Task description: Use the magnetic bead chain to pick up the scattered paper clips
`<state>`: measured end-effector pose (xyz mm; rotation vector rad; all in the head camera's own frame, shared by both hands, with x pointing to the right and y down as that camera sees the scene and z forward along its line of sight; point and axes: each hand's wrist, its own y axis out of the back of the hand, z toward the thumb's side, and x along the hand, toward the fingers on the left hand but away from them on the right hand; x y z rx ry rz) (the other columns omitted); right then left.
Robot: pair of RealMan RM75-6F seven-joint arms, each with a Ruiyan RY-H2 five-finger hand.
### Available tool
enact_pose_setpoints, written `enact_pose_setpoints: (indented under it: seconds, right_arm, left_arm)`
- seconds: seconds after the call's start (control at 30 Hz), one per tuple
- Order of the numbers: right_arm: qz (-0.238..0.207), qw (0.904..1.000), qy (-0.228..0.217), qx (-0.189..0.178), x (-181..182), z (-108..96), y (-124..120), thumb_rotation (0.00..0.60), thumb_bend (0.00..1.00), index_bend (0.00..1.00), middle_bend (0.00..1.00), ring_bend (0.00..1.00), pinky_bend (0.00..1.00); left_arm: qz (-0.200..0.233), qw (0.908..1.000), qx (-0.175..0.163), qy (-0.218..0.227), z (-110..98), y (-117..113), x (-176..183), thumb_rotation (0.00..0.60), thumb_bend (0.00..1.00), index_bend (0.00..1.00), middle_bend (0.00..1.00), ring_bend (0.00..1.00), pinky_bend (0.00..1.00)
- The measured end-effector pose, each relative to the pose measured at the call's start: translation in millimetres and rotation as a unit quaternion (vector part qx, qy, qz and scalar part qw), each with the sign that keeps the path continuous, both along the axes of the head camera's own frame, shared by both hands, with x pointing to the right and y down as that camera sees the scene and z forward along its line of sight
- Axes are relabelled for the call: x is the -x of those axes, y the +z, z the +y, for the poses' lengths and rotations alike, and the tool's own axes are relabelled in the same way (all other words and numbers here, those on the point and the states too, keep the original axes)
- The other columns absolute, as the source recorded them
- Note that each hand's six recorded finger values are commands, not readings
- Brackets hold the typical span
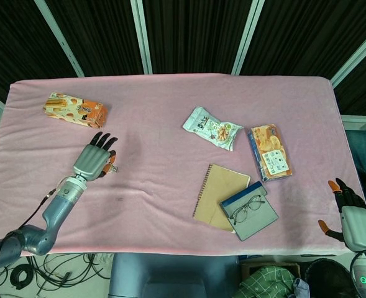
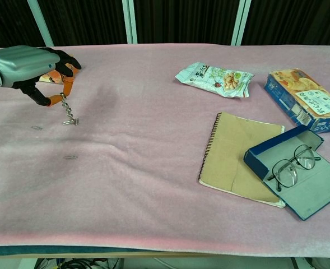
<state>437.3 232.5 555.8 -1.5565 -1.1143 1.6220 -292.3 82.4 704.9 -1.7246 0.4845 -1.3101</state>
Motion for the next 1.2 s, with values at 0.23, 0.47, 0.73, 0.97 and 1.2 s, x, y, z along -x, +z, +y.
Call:
enact_pose_setpoints:
  seconds: [0.23,0.47,0.73,0.97,1.2]
  right_arm:
    - [0.0,1.0,0.001,0.001,0,0,0,0.6,0.16,0.0,0.01,0.08,0.17]
    - [0.0,1.0,0.0,0.0,0,0,0,0.6,0.16,0.0,0.01,0.08,0.17]
    - [0.0,1.0,0.0,0.001,0,0,0,0.6,0.16,0.0,0.01,0.08,0.17]
    - [0.0,1.0,0.0,0.001,0,0,0,0.6,0.16,0.0,0.01,0.08,0.17]
    - [0.001,1.0,0.0,0.001,0,0,0,0.6,0.16,0.0,0.01,0.08,0.17]
  left_arm:
    - [-0.001,1.0,0.003,0.005,1,3,-4,0.6,0.44,0.55,0.11,0.0,0.0]
    - [0.0,1.0,0.001,0.005,0,3,-5,0.6,0.44,0.55,0.11,0.0,0.0]
    - [0.009,0.9999,-0.012,-0.004,-4,-8,0,0.6,0.44,0.55,0.11,0.0,0.0]
    - [0.01,0.9999,-0.005,-0.009,1,-19,10,0.6,0.44,0.55,0.11,0.0,0.0]
    - [-0.013,0.9996,0.0,-0.027,16,-31,44,0.6,0.44,0.55,0.11,0.0,0.0]
